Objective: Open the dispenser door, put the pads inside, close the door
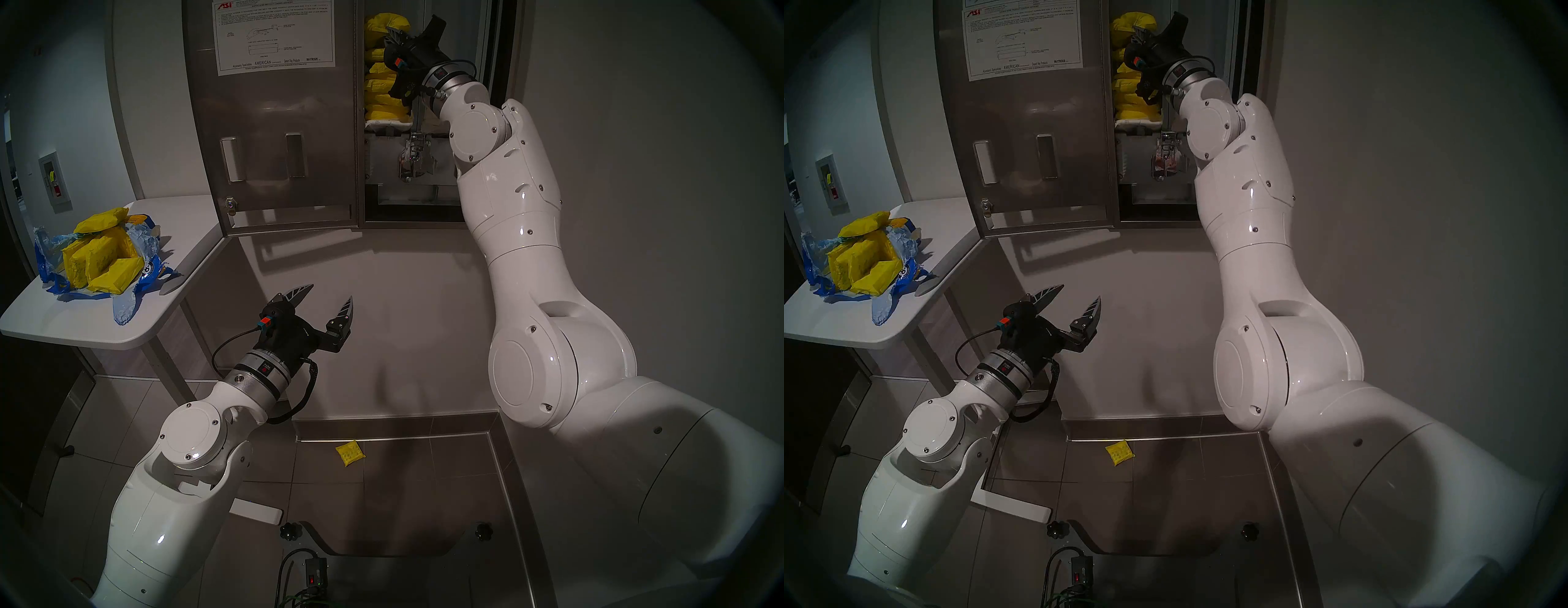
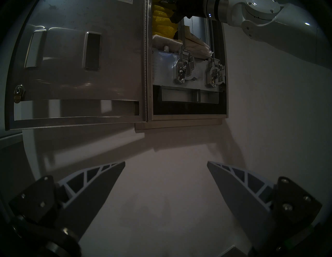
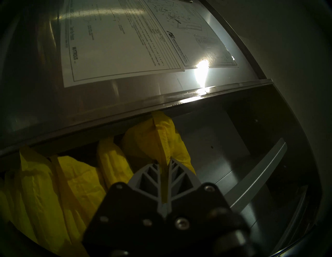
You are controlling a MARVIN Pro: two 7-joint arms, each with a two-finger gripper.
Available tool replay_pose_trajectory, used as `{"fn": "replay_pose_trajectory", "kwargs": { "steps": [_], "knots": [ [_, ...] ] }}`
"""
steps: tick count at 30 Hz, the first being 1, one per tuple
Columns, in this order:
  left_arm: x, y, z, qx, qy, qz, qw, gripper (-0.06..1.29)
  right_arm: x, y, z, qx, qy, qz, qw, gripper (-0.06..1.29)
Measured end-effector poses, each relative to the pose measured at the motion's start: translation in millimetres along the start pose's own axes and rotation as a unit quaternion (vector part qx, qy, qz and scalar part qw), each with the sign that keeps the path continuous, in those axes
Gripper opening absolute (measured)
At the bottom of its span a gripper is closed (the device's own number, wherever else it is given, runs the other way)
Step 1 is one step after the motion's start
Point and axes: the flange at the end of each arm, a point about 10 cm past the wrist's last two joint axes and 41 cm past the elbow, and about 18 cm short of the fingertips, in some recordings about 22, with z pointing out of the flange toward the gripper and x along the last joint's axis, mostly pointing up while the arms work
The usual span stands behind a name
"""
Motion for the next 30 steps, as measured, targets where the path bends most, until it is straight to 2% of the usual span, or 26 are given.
{"fn": "replay_pose_trajectory", "kwargs": {
  "steps": [6,9,15,22,23,24,25,30],
  "knots": [
    [0.0,0.0,0.0,0.000,0.000,0.000,1.0000,1.23,4.4,5,1.9,0.012,-0.002,0.003,0.9999,-0.04],
    [0.1,-0.1,0.0,0.000,0.000,0.000,1.0000,1.23,6.3,7,2.1,0.017,-0.002,0.004,0.9998,0.01],
    [0.1,-0.2,0.0,0.000,0.000,0.000,1.0000,1.23,13.2,13,2.3,0.030,-0.001,0.004,0.9996,0.25],
    [0.1,-0.2,0.0,0.000,0.000,0.000,1.0000,1.23,22.8,18,2.2,0.040,0.006,0.005,0.9992,0.38],
    [0.1,-0.2,0.0,0.000,0.000,0.000,1.0000,1.23,23.9,19,1.8,0.041,0.006,0.006,0.9991,0.44],
    [0.1,-0.2,0.0,0.000,0.000,0.000,1.0000,1.23,25.4,21,1.2,0.043,0.007,0.007,0.9990,0.58],
    [0.1,-0.1,0.0,0.000,0.000,0.000,1.0000,1.23,25.9,21,0.9,0.044,0.007,0.007,0.9990,0.63],
    [0.0,-0.1,0.0,0.000,0.000,0.000,1.0000,1.23,30.1,26,-1.9,0.047,0.008,0.013,0.9988,0.76]
  ]
}}
